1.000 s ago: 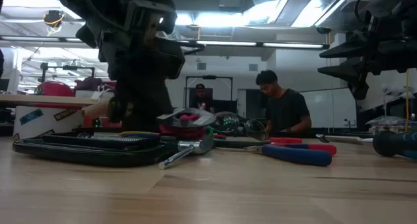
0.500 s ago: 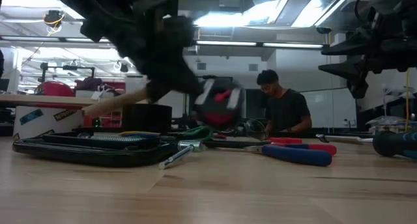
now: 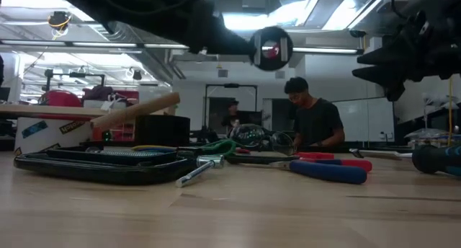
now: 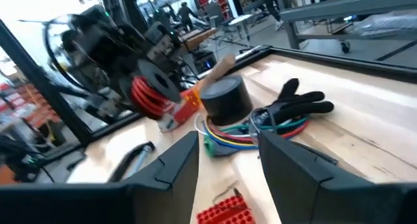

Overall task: Coil cords
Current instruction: Uncoil the red wire from the black spool

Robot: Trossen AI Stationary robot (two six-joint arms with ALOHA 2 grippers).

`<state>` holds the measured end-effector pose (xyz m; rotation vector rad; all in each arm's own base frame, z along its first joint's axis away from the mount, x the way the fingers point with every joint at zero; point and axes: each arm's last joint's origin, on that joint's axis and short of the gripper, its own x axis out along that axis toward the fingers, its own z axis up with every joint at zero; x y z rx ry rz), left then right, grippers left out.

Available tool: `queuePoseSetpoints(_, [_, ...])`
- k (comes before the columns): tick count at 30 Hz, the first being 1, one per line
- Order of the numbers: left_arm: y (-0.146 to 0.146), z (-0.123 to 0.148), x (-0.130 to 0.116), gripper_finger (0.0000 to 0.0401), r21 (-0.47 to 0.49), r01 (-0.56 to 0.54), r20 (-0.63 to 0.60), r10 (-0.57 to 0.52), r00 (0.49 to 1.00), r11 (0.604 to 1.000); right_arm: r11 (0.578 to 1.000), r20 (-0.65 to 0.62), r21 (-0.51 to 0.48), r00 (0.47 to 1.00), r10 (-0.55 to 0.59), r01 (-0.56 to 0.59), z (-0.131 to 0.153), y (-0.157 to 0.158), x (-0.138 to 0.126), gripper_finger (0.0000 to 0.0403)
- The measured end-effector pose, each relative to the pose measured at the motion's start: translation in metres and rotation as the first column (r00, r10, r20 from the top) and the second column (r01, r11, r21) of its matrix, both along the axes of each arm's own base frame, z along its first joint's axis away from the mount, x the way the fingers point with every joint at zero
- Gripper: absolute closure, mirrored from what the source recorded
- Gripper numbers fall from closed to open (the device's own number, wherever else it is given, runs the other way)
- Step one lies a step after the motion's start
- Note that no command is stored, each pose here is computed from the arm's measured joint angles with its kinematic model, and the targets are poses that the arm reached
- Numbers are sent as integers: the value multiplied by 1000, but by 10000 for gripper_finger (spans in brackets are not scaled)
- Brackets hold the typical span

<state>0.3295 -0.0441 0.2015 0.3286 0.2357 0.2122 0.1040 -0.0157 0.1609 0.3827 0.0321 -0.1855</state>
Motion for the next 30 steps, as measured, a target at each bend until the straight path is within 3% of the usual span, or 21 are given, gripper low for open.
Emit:
queuePoseSetpoints(8, [-2, -6, 4, 401, -66, 130, 5, -130, 992, 989, 997, 9, -79, 1000, 26, -25, 3, 7, 11, 237])
queuePoseSetpoints(13, [0, 7, 10, 401, -284, 246, 244, -179, 953, 927, 993, 46, -116, 999, 16, -10, 7, 9, 19, 237])
queuePoseSetpoints(17, [10, 28, 9, 401, -491, 324, 500, -43, 865, 809, 993, 54, -116, 998, 14, -8, 7, 8, 25, 237])
queuePoseSetpoints(21, [20, 50, 2, 401, -510, 361, 681, 110, 724, 781, 994, 25, -107, 1000, 15, -13, 5, 8, 29, 237])
queuePoseSetpoints(22, [22, 51, 2, 401, -536, 333, 671, 153, 726, 776, 994, 9, -106, 1000, 15, -14, 3, 8, 31, 237])
queuePoseSetpoints(24, [27, 43, 5, 401, -581, 198, 562, 213, 799, 790, 994, -10, -104, 1000, 24, -25, 4, 8, 34, 237])
queuePoseSetpoints(27, [32, 20, 13, 401, -553, -93, 270, 283, 920, 828, 994, -16, -102, 999, 43, -44, 8, 9, 38, 237])
queuePoseSetpoints(30, [36, 5, 14, 401, -505, -221, 72, 295, 953, 834, 994, -28, -101, 998, 50, -53, 11, 9, 42, 237])
